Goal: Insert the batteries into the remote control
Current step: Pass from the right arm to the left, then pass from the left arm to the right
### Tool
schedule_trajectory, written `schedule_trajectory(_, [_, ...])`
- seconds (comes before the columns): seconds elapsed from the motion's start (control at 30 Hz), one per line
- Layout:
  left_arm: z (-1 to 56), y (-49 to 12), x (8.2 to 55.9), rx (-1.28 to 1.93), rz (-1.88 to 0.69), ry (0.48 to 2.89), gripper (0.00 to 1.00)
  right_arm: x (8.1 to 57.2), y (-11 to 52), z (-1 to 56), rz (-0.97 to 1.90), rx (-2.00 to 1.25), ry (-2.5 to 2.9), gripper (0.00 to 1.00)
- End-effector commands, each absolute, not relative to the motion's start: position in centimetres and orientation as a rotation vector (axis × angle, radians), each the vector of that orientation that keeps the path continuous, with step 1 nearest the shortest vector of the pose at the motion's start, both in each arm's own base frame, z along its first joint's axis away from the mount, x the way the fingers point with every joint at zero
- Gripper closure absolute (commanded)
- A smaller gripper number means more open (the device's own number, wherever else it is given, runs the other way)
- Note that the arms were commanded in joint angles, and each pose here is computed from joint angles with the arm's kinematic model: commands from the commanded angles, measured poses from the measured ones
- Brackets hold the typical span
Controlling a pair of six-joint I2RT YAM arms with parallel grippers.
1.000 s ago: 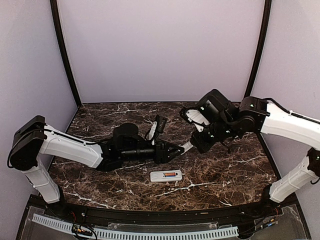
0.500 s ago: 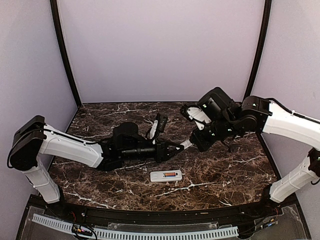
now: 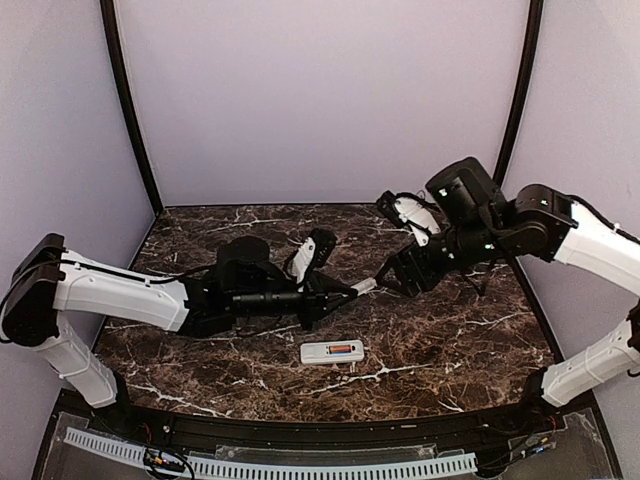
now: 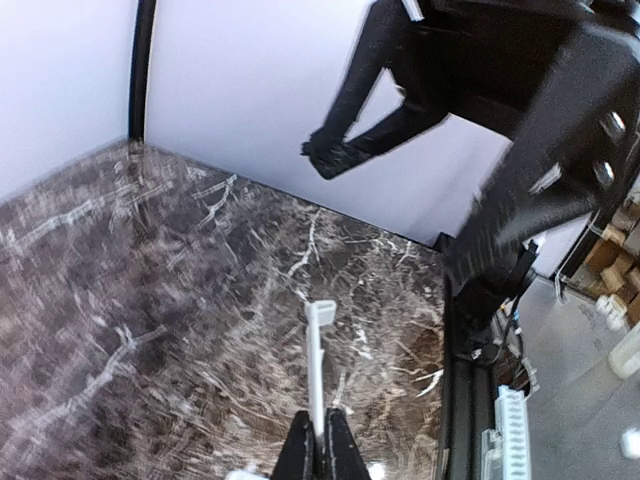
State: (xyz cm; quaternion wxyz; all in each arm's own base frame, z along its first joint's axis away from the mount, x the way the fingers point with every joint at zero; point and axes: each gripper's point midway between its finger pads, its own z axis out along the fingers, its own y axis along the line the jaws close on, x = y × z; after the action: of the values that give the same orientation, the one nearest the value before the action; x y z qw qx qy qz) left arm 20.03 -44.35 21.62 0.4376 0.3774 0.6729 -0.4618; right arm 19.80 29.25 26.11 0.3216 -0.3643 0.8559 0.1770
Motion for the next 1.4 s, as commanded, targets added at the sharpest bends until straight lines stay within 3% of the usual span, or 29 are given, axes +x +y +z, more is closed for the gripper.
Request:
schedule_trajectory(0.0, [26.6,-41.8,17.3,1.279,-0.698,1.215,1.00,16.9,29.2,32.4,0.763,-1.029,2.067,0.29])
schedule_trajectory(0.1, [29.1,-40.4,14.3,1.422,-0.432,0.932,1.00,14.3,28.8,35.7,0.874,-1.147,1.889,0.27])
schedule_trajectory(0.2, [29.0,-39.7,12.5,1.577,-0.152,0.710,1.00,12.5,28.6,38.2,0.945,-1.218,1.724,0.17])
schedule_trajectory(0.47, [29.3,-38.8,13.6,1.618,0.413,0.443,1.00,12.1,31.6,38.6,0.994,-1.353,1.659,0.13])
schedule_trajectory(0.8, [28.3,-39.0,13.6,1.655,0.484,0.424,1.00,12.8,35.8,32.9,0.851,-1.530,1.780,0.09])
schedule_trajectory(1.13, [28.9,-39.5,13.2,1.626,0.457,0.425,1.00,12.3,37.5,29.6,0.811,-1.714,1.723,0.22])
schedule_trajectory(1.37, [28.9,-39.6,13.0,1.624,0.441,0.424,1.00,12.3,37.3,29.1,0.787,-1.739,1.643,0.26])
